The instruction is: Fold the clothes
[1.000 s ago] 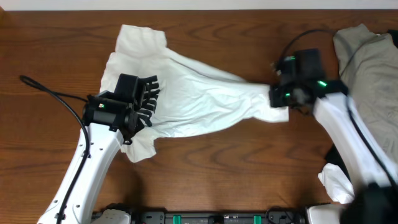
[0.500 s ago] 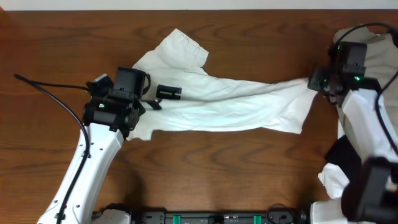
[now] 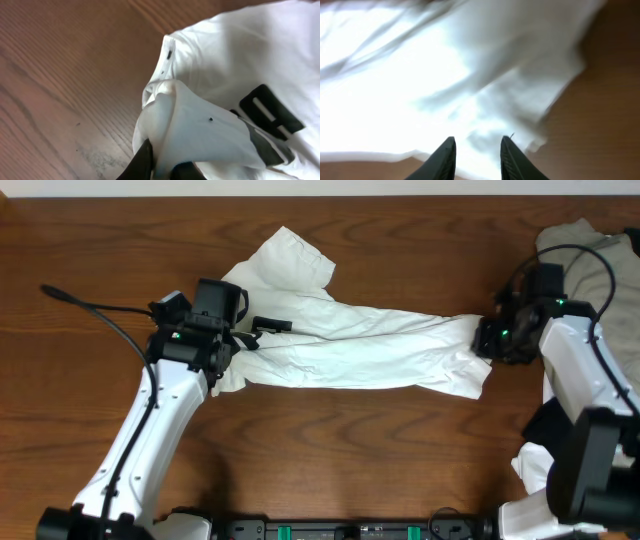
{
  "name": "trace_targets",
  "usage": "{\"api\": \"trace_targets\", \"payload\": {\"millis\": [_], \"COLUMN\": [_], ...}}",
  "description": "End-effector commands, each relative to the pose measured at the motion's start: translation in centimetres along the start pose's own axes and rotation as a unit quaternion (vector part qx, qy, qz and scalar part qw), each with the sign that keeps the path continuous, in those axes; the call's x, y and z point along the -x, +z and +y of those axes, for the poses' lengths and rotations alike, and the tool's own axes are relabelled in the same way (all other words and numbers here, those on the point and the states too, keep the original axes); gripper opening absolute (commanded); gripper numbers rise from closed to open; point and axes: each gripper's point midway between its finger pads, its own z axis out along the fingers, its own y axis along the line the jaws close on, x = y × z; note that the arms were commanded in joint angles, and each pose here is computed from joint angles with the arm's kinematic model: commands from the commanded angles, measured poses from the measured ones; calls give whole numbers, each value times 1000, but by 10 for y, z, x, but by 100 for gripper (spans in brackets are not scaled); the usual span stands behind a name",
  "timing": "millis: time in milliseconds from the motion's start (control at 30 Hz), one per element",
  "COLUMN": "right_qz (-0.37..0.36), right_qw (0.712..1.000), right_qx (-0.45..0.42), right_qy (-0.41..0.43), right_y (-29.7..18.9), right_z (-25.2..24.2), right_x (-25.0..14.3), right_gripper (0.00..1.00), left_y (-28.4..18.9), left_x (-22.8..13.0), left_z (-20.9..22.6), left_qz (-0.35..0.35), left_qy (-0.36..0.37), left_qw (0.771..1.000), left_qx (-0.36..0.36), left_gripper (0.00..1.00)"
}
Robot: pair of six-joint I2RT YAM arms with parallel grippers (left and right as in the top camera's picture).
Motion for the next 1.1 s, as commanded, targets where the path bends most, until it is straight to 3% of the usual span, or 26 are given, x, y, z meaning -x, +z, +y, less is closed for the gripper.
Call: {"api": "trace_targets", "payload": {"millis": [0, 267, 567, 900, 967, 1067], "right_qz": [19, 54, 36, 26, 30, 37], "right_qw": [993, 982, 980, 981, 981, 981], "right_qx": [58, -33, -97, -93, -93, -94], "right_qy": [-100, -178, -168, -168, -165, -165], "right_y": [-13, 30, 51, 70, 74, 75], "right_z": [44, 44, 20, 13, 10, 8], "right_x": [-21, -55, -60, -72, -78, -83], "right_gripper": [29, 29, 30, 49, 47, 26], "left_y": [4, 4, 4, 4, 4, 4], "left_x": [1, -4, -4, -7, -7, -7], "left_z": [6, 9, 10, 7, 7, 7], "left_qz": [-2, 6, 9, 15, 15, 15], "left_qy": [5, 10, 10, 10, 10, 9], "left_qw": [1000, 1000, 1000, 1000, 1000, 1000], "left_qx": [19, 25, 25, 19, 19, 18], "left_gripper": [12, 13, 13, 14, 14, 14]}}
